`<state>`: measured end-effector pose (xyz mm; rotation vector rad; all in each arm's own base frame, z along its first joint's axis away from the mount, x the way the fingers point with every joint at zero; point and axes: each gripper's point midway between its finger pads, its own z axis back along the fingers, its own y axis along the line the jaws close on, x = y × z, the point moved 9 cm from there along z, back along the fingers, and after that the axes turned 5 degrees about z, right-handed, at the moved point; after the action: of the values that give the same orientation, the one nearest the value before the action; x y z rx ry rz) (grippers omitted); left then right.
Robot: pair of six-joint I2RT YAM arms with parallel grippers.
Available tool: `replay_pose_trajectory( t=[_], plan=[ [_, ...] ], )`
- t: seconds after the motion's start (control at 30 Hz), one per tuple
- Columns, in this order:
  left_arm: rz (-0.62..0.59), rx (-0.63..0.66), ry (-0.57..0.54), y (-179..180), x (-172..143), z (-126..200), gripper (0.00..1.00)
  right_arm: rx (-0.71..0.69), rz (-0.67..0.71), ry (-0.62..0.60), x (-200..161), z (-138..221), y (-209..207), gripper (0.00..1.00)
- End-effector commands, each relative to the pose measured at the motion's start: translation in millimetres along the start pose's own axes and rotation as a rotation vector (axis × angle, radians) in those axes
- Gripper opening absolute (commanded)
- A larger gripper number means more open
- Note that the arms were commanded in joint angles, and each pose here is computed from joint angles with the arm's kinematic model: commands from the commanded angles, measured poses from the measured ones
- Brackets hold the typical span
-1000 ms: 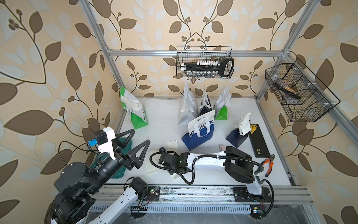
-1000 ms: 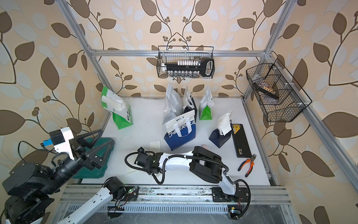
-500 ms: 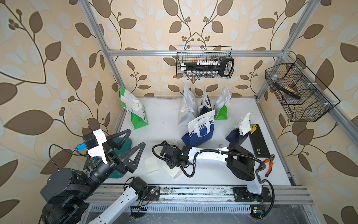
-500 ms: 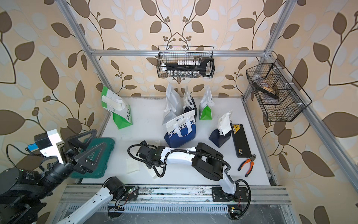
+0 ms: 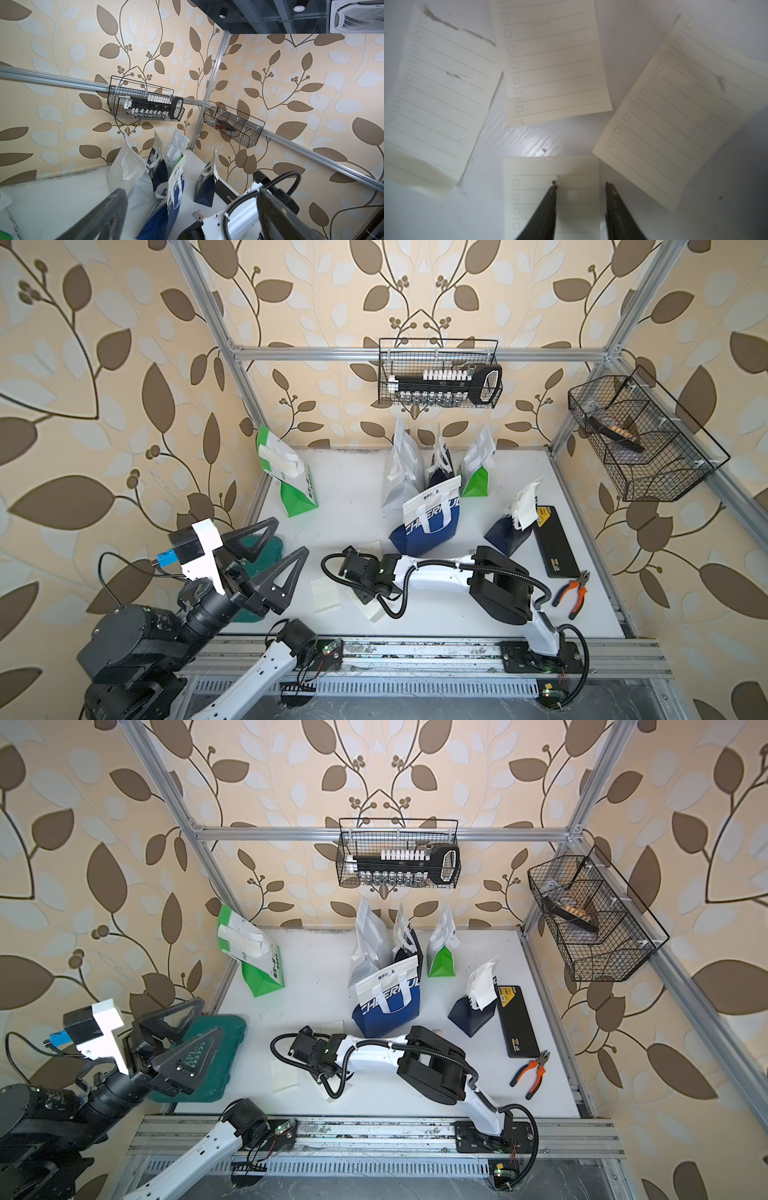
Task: Staple the receipts to the bags
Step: Pick up the receipt from the center of the board.
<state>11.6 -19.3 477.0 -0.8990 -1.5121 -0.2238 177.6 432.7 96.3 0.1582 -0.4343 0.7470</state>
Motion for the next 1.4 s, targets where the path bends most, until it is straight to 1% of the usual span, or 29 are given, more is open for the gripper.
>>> replay_pose_trajectory(
  t=[0.0,0.07,0.13,0.2,0.3,0.4,0.57,0.67,0.8,0.97,1.03,1.23,1.37],
  plan=[
    [-0.015,-0.018,-0.024,-3,6,3,0.97,-0.016,0.051,0.218,-53,-40,1,0.23],
    [-0.016,-0.019,-0.020,-3,5,1,0.97,-0.018,0.050,0.217,-54,-42,1,0.15],
    [-0.016,-0.017,-0.015,-3,5,0,0.97,-0.017,0.049,0.198,-53,-41,0,0.10],
    [-0.016,-0.019,-0.009,-3,4,-1,0.97,-0.028,0.057,0.179,-49,-39,-1,0.02],
    [-0.018,-0.019,-0.001,-2,3,-2,0.97,-0.017,0.070,0.118,-38,-29,1,0.00],
    [-0.015,-0.021,0.005,-2,2,-3,0.97,-0.013,0.094,0.010,-22,-7,3,0.00],
    [-0.015,-0.010,0.022,0,0,-8,0.97,-0.004,0.152,-0.184,-7,48,15,0.00],
    [-0.011,-0.001,0.040,2,-3,-13,0.97,0.021,0.134,-0.281,-11,86,15,0.00],
    [-0.003,0.012,0.090,6,-8,-29,0.98,-0.015,0.090,-0.380,-28,134,-5,0.00],
    [0.007,-0.012,0.217,11,-23,-68,0.99,-0.105,0.017,-0.494,-56,193,-50,0.00],
    [0.004,-0.033,0.278,14,-32,-93,0.99,-0.150,-0.005,-0.526,-65,213,-70,0.00],
    [-0.012,-0.123,0.424,23,-56,-167,0.98,-0.213,-0.088,-0.613,-82,257,-130,0.00],
    [-0.016,-0.164,0.509,33,-78,-213,0.95,-0.273,-0.143,-0.645,-83,268,-167,0.00]
  ],
)
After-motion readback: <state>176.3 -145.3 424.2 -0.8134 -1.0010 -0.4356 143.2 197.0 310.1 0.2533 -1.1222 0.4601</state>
